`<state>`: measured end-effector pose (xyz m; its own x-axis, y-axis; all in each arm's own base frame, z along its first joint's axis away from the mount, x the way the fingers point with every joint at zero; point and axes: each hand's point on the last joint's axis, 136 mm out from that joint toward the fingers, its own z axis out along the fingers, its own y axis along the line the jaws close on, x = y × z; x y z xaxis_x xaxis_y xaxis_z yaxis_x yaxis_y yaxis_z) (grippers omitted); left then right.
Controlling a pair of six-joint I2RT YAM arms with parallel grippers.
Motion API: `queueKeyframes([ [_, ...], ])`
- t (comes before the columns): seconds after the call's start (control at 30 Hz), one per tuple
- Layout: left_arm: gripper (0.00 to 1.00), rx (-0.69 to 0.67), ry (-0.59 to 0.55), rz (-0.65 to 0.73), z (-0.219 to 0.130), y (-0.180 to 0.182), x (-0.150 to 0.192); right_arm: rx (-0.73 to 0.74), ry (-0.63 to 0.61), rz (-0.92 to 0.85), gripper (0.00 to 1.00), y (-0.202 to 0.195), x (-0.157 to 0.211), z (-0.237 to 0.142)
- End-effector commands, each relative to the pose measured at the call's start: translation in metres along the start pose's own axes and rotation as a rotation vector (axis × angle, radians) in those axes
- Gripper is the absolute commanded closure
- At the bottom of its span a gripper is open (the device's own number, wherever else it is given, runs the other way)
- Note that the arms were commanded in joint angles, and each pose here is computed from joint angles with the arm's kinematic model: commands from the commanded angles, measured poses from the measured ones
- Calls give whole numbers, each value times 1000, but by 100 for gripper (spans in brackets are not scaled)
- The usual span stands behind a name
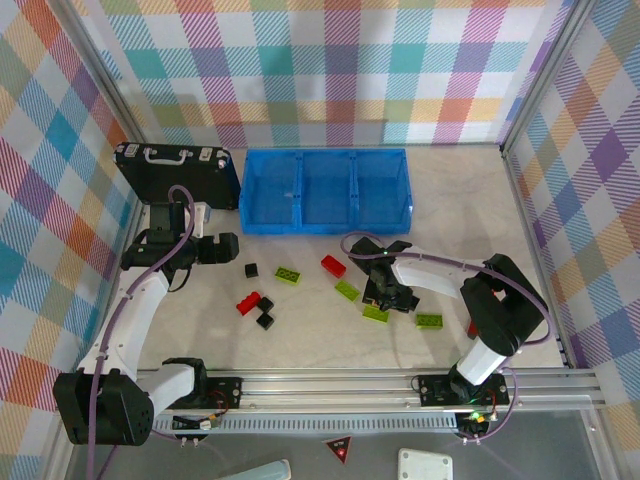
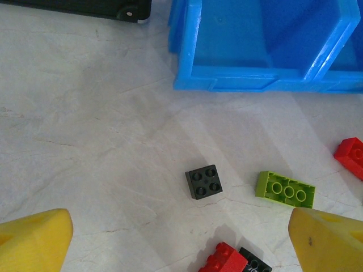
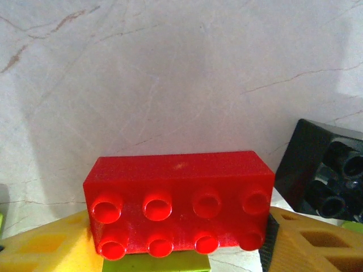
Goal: Sort the legos into containers by color
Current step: Pick up the lego from the bottom-center of the table, then place the lego in the container.
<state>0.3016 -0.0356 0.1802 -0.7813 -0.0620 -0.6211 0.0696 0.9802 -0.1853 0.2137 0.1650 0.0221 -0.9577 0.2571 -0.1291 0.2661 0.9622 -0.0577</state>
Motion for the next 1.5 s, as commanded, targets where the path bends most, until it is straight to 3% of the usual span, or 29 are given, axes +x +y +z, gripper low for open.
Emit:
queueKeyframes([
  [0.0, 3, 24, -27, 22, -3, -4, -8, -6, -25, -14, 36, 0, -3, -10],
  [0.67, 3, -1, -26, 33, -4, 1, -8, -115, -103, -190, 44, 31, -46, -59],
  [1.13, 2, 21, 17, 28, 6, 1, -2, -206, -172, -365, 48, 52, -127, -104],
  [1.47, 2, 3, 33, 26, 9, 4, 1, -203, -197, -382, 49, 52, -190, -113],
])
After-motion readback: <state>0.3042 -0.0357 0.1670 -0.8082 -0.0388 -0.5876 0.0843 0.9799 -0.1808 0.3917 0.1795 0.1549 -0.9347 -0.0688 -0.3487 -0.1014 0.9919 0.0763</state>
